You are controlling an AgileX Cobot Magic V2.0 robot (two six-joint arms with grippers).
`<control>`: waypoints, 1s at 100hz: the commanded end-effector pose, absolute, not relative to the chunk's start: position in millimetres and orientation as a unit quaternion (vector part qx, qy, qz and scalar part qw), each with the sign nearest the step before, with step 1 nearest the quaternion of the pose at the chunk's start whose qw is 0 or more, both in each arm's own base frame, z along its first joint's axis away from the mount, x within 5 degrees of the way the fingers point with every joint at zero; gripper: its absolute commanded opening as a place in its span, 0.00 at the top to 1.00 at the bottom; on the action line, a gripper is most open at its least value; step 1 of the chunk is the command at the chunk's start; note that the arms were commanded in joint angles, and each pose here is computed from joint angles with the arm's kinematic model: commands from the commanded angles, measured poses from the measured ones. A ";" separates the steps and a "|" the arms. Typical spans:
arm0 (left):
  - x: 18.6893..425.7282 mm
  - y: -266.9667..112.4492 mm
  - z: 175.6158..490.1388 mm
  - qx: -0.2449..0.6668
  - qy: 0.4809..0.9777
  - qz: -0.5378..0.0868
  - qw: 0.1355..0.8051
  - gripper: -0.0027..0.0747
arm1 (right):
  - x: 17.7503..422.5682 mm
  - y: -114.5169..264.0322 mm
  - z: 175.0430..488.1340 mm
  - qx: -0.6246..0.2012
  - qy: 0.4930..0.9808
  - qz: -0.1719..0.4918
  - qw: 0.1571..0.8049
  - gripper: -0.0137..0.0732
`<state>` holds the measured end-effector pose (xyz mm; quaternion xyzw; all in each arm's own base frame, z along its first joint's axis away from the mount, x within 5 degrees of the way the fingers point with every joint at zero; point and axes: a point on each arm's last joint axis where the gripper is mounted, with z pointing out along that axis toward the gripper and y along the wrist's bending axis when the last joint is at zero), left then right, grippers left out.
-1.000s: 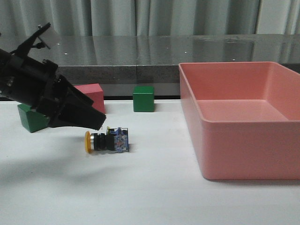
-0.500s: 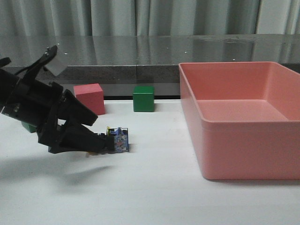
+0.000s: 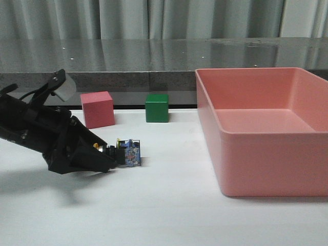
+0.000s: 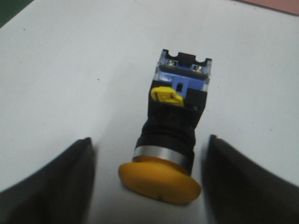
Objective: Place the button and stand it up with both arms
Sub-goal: 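Grasp the button by its body with the left gripper and lift, then rotate the button cap-up and lower it onto the table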
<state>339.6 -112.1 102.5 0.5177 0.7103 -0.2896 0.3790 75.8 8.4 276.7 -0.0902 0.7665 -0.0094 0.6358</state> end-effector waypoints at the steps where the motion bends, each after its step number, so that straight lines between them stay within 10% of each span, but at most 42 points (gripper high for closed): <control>1: 342.4 -115.7 122.2 0.517 0.691 -0.298 0.408 0.71 | 77.0 7.1 291.2 -0.078 0.739 -0.013 0.669 0.93; 9: 341.6 -116.1 122.4 0.519 0.689 -0.302 0.406 1.00 | 77.0 7.1 291.2 -0.078 0.739 -0.013 0.669 0.93; 37: 333.3 -115.3 161.6 0.549 0.674 -0.299 0.394 0.99 | 77.0 7.1 291.2 -0.078 0.739 -0.013 0.669 0.93; 69: 332.3 -101.2 258.0 0.609 0.730 -0.055 0.306 0.99 | 77.1 7.1 291.7 -0.078 0.737 -0.014 0.671 0.93; 100: 326.4 -139.7 280.8 0.668 0.702 0.164 0.183 0.99 | 77.1 7.1 291.7 -0.078 0.737 -0.014 0.671 0.93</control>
